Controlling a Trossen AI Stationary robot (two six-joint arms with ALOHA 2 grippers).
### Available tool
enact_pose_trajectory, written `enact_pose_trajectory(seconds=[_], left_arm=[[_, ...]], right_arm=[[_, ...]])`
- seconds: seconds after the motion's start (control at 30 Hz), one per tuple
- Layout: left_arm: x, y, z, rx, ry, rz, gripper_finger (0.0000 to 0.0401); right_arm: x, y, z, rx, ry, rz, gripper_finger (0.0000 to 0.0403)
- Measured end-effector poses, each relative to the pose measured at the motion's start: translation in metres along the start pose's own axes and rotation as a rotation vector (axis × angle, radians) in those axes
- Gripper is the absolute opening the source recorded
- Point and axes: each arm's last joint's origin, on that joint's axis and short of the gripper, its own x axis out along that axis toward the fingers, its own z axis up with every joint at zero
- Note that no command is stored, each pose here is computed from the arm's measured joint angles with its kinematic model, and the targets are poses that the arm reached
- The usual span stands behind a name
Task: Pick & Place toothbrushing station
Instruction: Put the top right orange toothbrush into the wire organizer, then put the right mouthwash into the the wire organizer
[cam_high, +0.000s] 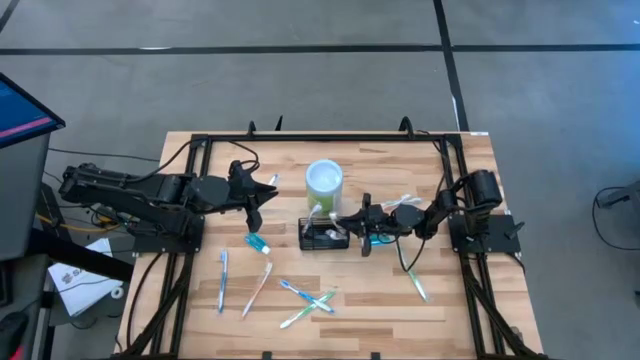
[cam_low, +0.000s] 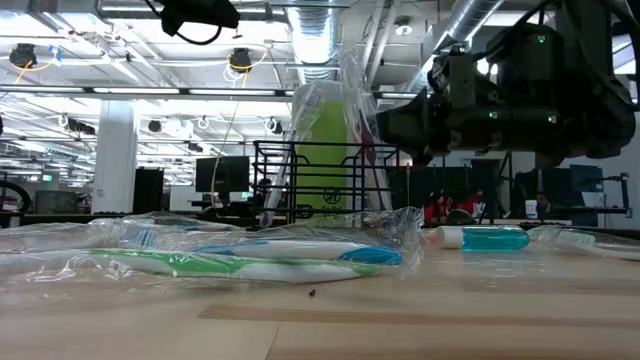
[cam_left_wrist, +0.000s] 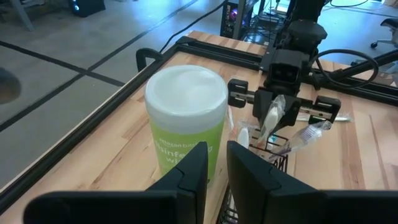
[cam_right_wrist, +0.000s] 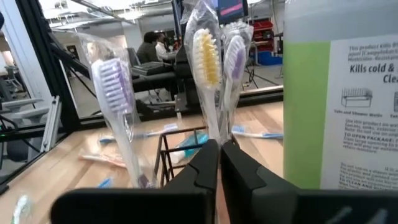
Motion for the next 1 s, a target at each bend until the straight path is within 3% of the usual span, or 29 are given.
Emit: enact_pose_trajectory(seconds=[0.4,0.73,1.0], left_arm=[[0.000,0.000,0.000,0.001,0.001,0.000,0.0053],[0.000,0.000,0.000,0.001,0.002,-0.002,0.0053],[0.000,0.000,0.000,0.005,0.002,-0.001,0.0053]], right_arm=[[-0.001,-0.001,0.003,-0.045,-0.010,-0.009,0.0114],[-0.031,0.001,0.023,-0.042,-0.018,-0.014,0.0116],[-0.041,0.009,0.027,0.010,0.208,-0.015,0.0116]])
